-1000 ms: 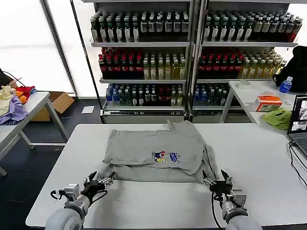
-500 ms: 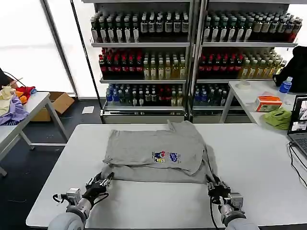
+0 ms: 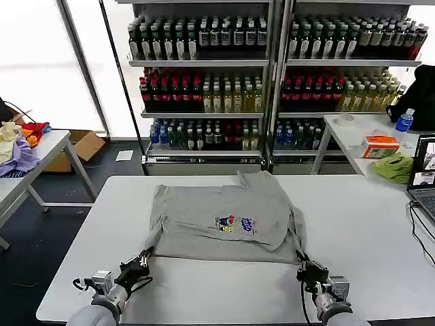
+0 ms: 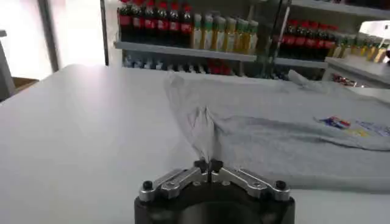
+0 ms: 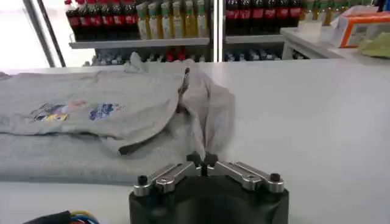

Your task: Fold and organize the clothes.

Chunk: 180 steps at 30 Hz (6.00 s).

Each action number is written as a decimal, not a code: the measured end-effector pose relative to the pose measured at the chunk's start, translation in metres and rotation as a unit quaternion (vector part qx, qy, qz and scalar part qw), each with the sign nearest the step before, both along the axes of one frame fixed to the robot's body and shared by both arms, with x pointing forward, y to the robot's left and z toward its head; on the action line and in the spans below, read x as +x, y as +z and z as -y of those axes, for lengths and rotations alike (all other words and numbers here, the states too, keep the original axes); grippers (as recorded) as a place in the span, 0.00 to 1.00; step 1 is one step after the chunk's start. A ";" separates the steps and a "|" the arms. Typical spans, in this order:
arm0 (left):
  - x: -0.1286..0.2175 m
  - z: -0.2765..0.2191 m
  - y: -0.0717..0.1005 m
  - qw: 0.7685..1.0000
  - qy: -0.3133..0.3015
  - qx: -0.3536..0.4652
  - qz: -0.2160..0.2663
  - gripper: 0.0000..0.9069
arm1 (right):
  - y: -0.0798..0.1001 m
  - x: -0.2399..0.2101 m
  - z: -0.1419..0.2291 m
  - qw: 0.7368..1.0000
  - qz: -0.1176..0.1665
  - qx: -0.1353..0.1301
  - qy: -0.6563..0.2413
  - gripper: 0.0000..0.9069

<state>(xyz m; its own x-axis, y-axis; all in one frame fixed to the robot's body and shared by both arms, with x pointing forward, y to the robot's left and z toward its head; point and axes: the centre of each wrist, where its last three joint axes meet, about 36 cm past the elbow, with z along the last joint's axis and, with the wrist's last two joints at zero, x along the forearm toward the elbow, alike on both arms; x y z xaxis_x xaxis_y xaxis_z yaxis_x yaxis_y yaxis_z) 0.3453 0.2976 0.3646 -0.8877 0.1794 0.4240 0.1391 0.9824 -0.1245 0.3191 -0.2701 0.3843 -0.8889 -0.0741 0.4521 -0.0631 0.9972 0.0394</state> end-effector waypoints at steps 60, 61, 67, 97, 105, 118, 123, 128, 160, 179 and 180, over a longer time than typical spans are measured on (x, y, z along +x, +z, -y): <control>0.044 -0.076 0.055 0.998 -0.041 0.048 -0.007 1.00 | 0.049 0.200 0.059 0.985 0.081 0.024 0.152 1.00; 0.052 -0.076 0.052 0.998 -0.044 0.046 -0.007 1.00 | 0.047 0.211 0.056 0.985 0.077 0.023 0.154 1.00; 0.106 -0.078 0.039 0.998 -0.048 0.043 -0.004 1.00 | 0.025 0.256 0.045 0.988 0.042 0.025 0.149 1.00; 0.163 -0.070 0.006 0.995 -0.071 0.041 -0.047 0.01 | -0.008 0.314 -0.036 0.987 -0.027 0.020 0.154 0.00; 0.161 -0.066 0.002 0.995 -0.081 0.035 -0.052 0.01 | -0.012 0.313 -0.040 0.987 -0.033 0.026 0.153 0.00; 0.161 -0.066 -0.001 0.995 -0.085 0.032 -0.048 0.01 | -0.013 0.307 -0.045 0.987 -0.028 0.032 0.153 0.00; 0.155 -0.063 0.002 0.995 -0.080 0.036 -0.037 0.01 | -0.007 0.301 -0.044 0.988 -0.017 0.036 0.151 0.00; 0.147 -0.057 0.010 0.996 -0.076 0.037 -0.022 0.01 | 0.006 0.291 -0.038 0.988 0.003 0.045 0.148 0.00; 0.044 -0.037 0.071 0.993 -0.061 0.042 0.089 0.01 | 0.069 0.085 0.048 0.986 0.082 0.102 0.102 0.00; -0.043 -0.038 0.035 0.995 -0.057 0.072 0.040 0.24 | 0.042 -0.021 0.038 0.992 0.014 0.097 0.085 0.00; -0.045 -0.038 0.033 0.995 -0.055 0.074 0.038 0.50 | 0.042 -0.023 0.038 0.992 0.013 0.096 0.084 0.00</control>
